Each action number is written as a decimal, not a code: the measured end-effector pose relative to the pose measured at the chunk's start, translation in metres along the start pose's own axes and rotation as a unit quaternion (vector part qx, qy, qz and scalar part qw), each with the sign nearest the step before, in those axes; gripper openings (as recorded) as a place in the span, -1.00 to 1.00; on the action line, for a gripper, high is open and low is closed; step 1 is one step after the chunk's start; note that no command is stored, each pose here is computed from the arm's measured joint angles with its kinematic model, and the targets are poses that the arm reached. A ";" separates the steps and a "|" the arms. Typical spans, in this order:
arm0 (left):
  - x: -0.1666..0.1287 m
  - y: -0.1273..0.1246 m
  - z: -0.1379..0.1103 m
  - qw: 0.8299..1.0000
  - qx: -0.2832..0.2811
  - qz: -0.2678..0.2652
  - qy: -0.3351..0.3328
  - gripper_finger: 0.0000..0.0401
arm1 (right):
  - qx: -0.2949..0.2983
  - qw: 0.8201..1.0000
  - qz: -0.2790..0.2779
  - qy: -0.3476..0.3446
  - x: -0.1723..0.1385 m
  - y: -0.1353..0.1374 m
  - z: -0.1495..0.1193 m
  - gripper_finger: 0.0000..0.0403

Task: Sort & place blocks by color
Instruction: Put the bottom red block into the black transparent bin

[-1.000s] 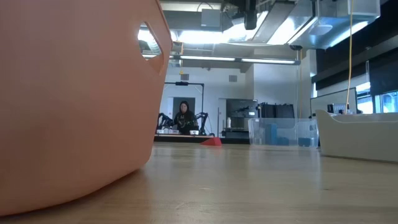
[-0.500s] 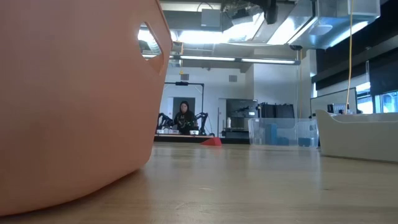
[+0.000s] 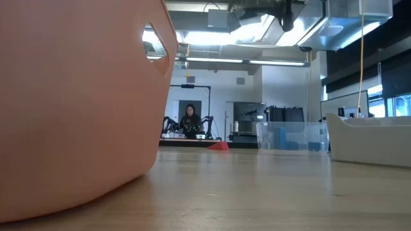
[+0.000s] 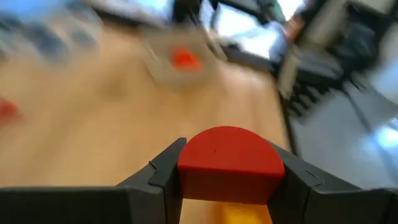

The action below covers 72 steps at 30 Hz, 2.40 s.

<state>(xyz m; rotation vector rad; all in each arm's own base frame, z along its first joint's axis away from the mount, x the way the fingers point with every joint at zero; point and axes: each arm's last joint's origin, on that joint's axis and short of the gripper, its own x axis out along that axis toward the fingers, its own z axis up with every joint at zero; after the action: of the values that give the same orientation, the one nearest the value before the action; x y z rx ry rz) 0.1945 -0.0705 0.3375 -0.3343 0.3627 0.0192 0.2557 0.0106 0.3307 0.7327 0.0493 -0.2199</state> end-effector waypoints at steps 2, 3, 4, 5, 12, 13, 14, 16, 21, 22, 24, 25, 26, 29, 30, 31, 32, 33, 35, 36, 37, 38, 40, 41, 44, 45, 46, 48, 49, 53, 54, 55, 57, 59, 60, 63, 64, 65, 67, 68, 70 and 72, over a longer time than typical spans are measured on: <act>0.000 -0.008 -0.018 0.997 -0.025 -0.036 0.058 -0.21 | -0.002 1.000 -0.005 0.006 0.000 -0.001 -0.001 0.40; 0.001 -0.013 -0.026 0.994 -0.034 -0.046 0.091 -0.21 | -0.003 1.000 -0.009 0.010 0.000 -0.002 -0.002 0.40; 0.004 -0.018 -0.034 0.990 -0.040 -0.055 0.122 -0.21 | -0.005 1.000 -0.013 0.015 0.000 -0.002 -0.003 0.40; 0.007 -0.024 -0.042 0.986 -0.042 -0.059 0.150 -0.21 | -0.006 1.000 -0.017 0.019 0.000 -0.003 -0.004 0.40; 0.025 -0.048 -0.076 0.953 -0.030 -0.030 0.299 -0.21 | -0.009 1.000 -0.018 0.018 0.000 -0.004 -0.003 0.40; 0.025 -0.046 -0.076 0.952 -0.023 -0.012 0.304 -0.21 | -0.009 1.000 -0.020 0.017 0.000 -0.005 -0.002 0.40; 0.024 -0.043 -0.072 0.953 -0.014 0.007 0.301 -0.21 | -0.010 1.000 -0.023 0.017 0.001 -0.006 -0.002 0.40; 0.022 -0.036 -0.059 0.958 0.003 0.043 0.283 -0.21 | -0.011 0.999 -0.031 0.020 0.001 -0.009 -0.002 0.40; 0.002 0.007 -0.025 0.960 0.040 0.148 0.236 -0.21 | -0.014 0.999 -0.044 0.028 0.001 -0.012 -0.003 0.40; -0.001 0.017 -0.019 0.959 0.045 0.164 0.227 -0.21 | -0.014 0.999 -0.044 0.028 0.001 -0.012 -0.003 0.40; -0.005 0.036 -0.007 0.959 0.047 0.189 0.206 -0.21 | -0.016 0.999 -0.045 0.027 0.001 -0.012 -0.002 0.40; -0.008 0.045 -0.001 0.960 0.044 0.200 0.194 -0.21 | -0.016 0.998 -0.045 0.027 0.001 -0.012 -0.002 0.40; -0.011 0.054 0.005 0.960 0.042 0.206 0.185 -0.21 | -0.015 0.998 -0.047 0.025 0.001 -0.012 -0.002 0.40; -0.017 0.073 0.017 0.962 0.042 0.215 0.166 -0.21 | -0.014 0.998 -0.050 0.021 0.001 -0.012 -0.002 0.40; -0.019 0.079 0.019 0.961 0.044 0.217 0.165 -0.21 | -0.014 0.998 -0.050 0.021 0.001 -0.012 -0.002 0.40; -0.019 0.083 0.021 0.961 0.045 0.219 0.164 -0.21 | -0.013 0.998 -0.050 0.021 0.001 -0.012 -0.002 0.40; -0.020 0.088 0.022 0.961 0.044 0.219 0.165 -0.21 | -0.013 0.998 -0.050 0.021 0.001 -0.012 -0.002 0.40; -0.020 0.091 0.023 0.961 0.041 0.217 0.168 -0.21 | -0.012 0.999 -0.049 0.020 0.001 -0.012 -0.002 0.40; -0.021 0.094 0.024 0.962 0.038 0.208 0.173 -0.21 | -0.010 0.999 -0.049 0.020 0.001 -0.012 -0.002 0.40; -0.021 0.095 0.024 0.963 0.038 0.204 0.174 -0.21 | -0.008 0.999 -0.049 0.020 0.001 -0.012 -0.002 0.40; -0.021 0.095 0.024 0.963 0.037 0.202 0.175 -0.21 | -0.006 0.999 -0.050 0.020 0.001 -0.012 -0.002 0.40; -0.021 0.095 0.024 0.963 0.038 0.200 0.176 -0.21 | -0.004 0.999 -0.051 0.019 0.001 -0.012 -0.002 0.40; -0.021 0.094 0.024 0.964 0.039 0.198 0.176 -0.21 | 0.000 0.998 -0.054 0.015 0.001 -0.012 -0.002 0.40; -0.021 0.094 0.023 0.964 0.040 0.197 0.176 -0.21 | 0.000 0.998 -0.054 0.015 0.001 -0.012 -0.002 0.40; -0.021 0.093 0.023 0.964 0.040 0.196 0.176 -0.21 | 0.000 0.998 -0.054 0.015 0.001 -0.012 -0.002 0.40; -0.021 0.093 0.023 0.964 0.040 0.196 0.176 -0.21 | 0.000 0.998 -0.054 0.015 0.001 -0.012 -0.002 0.40; -0.021 0.093 0.023 0.964 0.040 0.196 0.176 -0.21 | 0.000 0.998 -0.054 0.015 0.001 -0.012 -0.002 0.40; -0.021 0.093 0.023 0.964 0.039 0.196 0.176 -0.21 | 0.000 0.998 -0.055 0.015 0.001 -0.012 -0.002 0.40; -0.021 0.093 0.023 0.964 0.039 0.196 0.176 -0.21 | 0.000 0.998 -0.056 0.014 0.001 -0.012 -0.002 0.40; -0.021 0.093 0.023 0.964 0.038 0.197 0.176 -0.21 | 0.000 0.998 -0.056 0.014 0.001 -0.012 -0.002 0.40; -0.021 0.093 0.023 0.964 0.038 0.197 0.176 -0.21 | 0.000 0.998 -0.056 0.014 0.001 -0.012 -0.002 0.40; -0.021 0.093 0.023 0.964 0.038 0.197 0.176 -0.21 | 0.000 0.998 -0.056 0.014 0.001 -0.012 -0.002 0.40; -0.021 0.094 0.023 0.963 0.038 0.200 0.175 -0.21 | 0.000 0.998 -0.056 0.014 0.001 -0.012 -0.002 0.40; -0.021 0.094 0.024 0.962 0.039 0.205 0.174 -0.21 | 0.000 0.998 -0.056 0.014 0.001 -0.012 -0.002 0.40; -0.021 0.094 0.024 0.962 0.039 0.207 0.173 -0.21 | 0.000 0.998 -0.056 0.014 0.001 -0.012 -0.002 0.40; -0.021 0.094 0.024 0.962 0.039 0.210 0.172 -0.21 | 0.000 0.998 -0.056 0.014 0.001 -0.012 -0.002 0.40; -0.021 0.094 0.024 0.961 0.039 0.211 0.172 -0.21 | 0.000 0.998 -0.056 0.014 0.001 -0.012 -0.002 0.40; -0.021 0.094 0.024 0.961 0.035 0.216 0.170 -0.21 | 0.000 0.998 -0.056 0.014 0.001 -0.012 -0.002 0.40; -0.021 0.096 0.024 0.957 0.026 0.241 0.161 -0.21 | 0.000 0.998 -0.056 0.014 0.001 -0.012 -0.002 0.40; -0.022 0.097 0.025 0.953 0.025 0.257 0.155 -0.21 | 0.000 0.998 -0.056 0.014 0.001 -0.012 -0.002 0.40; -0.023 0.104 0.026 0.943 0.023 0.297 0.145 -0.21 | 0.000 0.998 -0.057 0.013 0.001 -0.013 -0.001 0.40; -0.019 0.120 0.029 0.930 0.002 0.338 0.147 -0.21 | 0.000 0.998 -0.061 0.009 0.001 -0.014 -0.001 0.40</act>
<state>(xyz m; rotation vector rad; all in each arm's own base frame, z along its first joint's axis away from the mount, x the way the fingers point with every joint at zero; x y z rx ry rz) 0.1775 0.0531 0.3317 -0.1932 0.7639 0.6519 0.2541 0.0010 0.3212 0.7324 0.1115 -0.3290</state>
